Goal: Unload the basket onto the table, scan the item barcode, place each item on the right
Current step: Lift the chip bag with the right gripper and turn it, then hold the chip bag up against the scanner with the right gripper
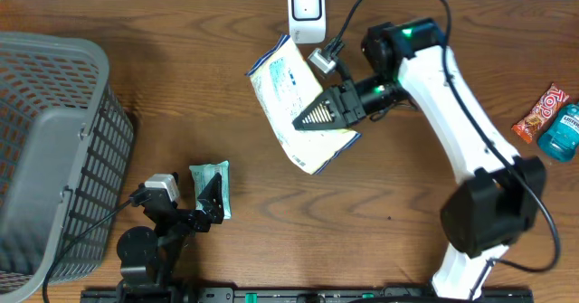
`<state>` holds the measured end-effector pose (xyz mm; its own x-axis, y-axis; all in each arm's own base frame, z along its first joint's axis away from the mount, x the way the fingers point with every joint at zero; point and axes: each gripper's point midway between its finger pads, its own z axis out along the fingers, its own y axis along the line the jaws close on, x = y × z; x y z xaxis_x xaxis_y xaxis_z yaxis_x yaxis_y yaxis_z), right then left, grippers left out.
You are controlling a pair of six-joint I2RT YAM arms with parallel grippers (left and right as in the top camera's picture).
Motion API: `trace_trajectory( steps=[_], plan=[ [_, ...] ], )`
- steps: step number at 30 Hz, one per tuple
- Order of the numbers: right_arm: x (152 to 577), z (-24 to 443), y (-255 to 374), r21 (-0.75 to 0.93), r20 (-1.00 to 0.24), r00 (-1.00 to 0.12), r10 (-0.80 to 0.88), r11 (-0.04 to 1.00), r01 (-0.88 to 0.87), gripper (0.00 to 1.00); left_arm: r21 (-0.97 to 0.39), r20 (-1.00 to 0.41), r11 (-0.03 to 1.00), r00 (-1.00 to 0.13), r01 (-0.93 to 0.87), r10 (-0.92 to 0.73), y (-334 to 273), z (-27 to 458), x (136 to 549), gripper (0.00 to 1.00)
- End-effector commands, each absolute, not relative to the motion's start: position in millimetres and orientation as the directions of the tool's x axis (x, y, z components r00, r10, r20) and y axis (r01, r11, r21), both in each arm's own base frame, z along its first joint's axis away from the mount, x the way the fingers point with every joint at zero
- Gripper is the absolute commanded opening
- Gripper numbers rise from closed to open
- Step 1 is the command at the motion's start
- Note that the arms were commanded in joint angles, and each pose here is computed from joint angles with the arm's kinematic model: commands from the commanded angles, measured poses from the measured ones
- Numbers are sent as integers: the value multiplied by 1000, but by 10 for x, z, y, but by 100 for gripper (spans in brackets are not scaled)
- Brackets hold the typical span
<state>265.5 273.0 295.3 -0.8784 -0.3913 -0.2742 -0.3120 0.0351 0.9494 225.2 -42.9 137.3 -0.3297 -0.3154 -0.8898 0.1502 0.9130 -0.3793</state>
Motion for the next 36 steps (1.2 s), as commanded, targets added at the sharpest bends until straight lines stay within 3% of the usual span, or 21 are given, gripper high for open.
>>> trace_trajectory(
  steps=[1, 11, 15, 17, 19, 21, 26, 29, 31, 36],
  plan=[
    [2522, 3246, 2708, 925, -359, -856, -372, -20, -379, 1, -384, -878, 912, -361, 142, -313, -437, 1262, 2235, 98],
    [2475, 3324, 2685, 931, -344, -864, -368, -12, -366, 1, -384, -878, 912, -361, 142, -313, -437, 1262, 2235, 98],
    [2464, 3143, 2647, 913, -338, -845, -414, 74, -401, 2, -384, -878, 912, -361, 142, -313, -437, 1262, 2235, 98],
    [2560, 2917, 2619, 797, -487, -732, -476, 101, -596, 2, -384, -878, 912, -361, 142, -313, -437, 1262, 2235, 98],
    [2692, 2696, 2575, 686, -542, -645, -539, 161, -710, 2, -384, -878, 912, -361, 142, -313, -437, 1262, 2235, 98],
    [2919, 2510, 2554, 551, -582, -563, -586, 224, -804, 1, -383, -879, 913, -361, 142, -313, -437, 1262, 2235, 98],
    [3560, 2479, 2736, 226, -728, -348, -591, 272, -935, 1, -384, -878, 912, -361, 142, -313, -437, 1262, 2235, 98],
    [4287, 2534, 2703, -4, -757, -339, -559, 522, -853, 1, -384, -878, 912, -361, 142, -313, -437, 1262, 2235, 98],
    [4646, 2574, 2654, -101, -782, -324, -532, 621, -777, 1, -384, -879, 912, -360, 142, -313, -437, 1262, 2235, 98],
    [5251, 2592, 2801, -196, -869, -193, -456, 675, -712, 1, -384, -879, 912, -360, 142, -313, -437, 1262, 2235, 98]
  ],
)
